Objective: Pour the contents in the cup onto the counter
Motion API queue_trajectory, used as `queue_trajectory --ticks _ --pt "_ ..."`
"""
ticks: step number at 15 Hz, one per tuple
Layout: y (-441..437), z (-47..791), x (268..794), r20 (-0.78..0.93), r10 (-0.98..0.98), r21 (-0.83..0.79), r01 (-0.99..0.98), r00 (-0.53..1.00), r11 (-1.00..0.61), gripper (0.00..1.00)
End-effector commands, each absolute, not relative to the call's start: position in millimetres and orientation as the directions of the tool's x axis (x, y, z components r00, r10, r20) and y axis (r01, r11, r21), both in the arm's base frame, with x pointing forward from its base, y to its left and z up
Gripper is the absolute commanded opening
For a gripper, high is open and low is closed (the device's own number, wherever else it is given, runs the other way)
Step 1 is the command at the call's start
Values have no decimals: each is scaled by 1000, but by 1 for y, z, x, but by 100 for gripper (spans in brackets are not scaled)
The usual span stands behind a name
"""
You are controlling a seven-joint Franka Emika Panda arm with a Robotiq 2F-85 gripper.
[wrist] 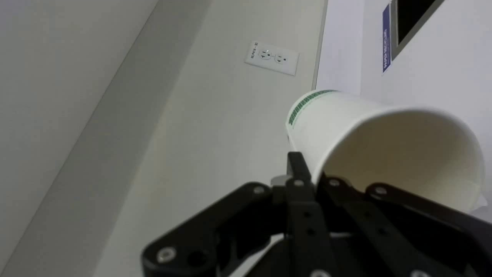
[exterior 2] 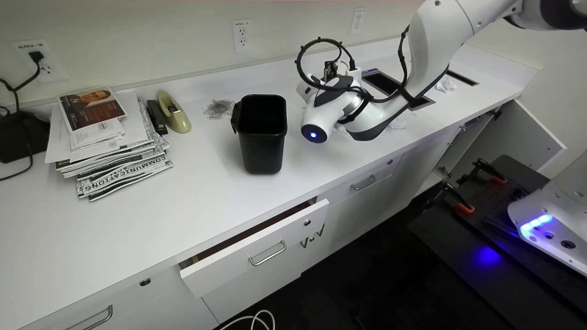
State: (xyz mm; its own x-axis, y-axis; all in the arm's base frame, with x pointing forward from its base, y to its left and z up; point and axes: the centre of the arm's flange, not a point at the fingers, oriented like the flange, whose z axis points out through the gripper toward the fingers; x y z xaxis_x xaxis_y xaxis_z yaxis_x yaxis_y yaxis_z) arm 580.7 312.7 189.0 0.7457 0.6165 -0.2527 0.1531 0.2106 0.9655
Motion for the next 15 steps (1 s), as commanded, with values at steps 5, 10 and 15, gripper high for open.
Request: queue_trajectory --ticks 5,10,15 --pt "307 267 556 -6 673 963 185 740 -194 1" --pt "302 294 546 159 699 862 246 697 -442 1" --pt "296 316 550 304 634 673 310 711 -671 1"
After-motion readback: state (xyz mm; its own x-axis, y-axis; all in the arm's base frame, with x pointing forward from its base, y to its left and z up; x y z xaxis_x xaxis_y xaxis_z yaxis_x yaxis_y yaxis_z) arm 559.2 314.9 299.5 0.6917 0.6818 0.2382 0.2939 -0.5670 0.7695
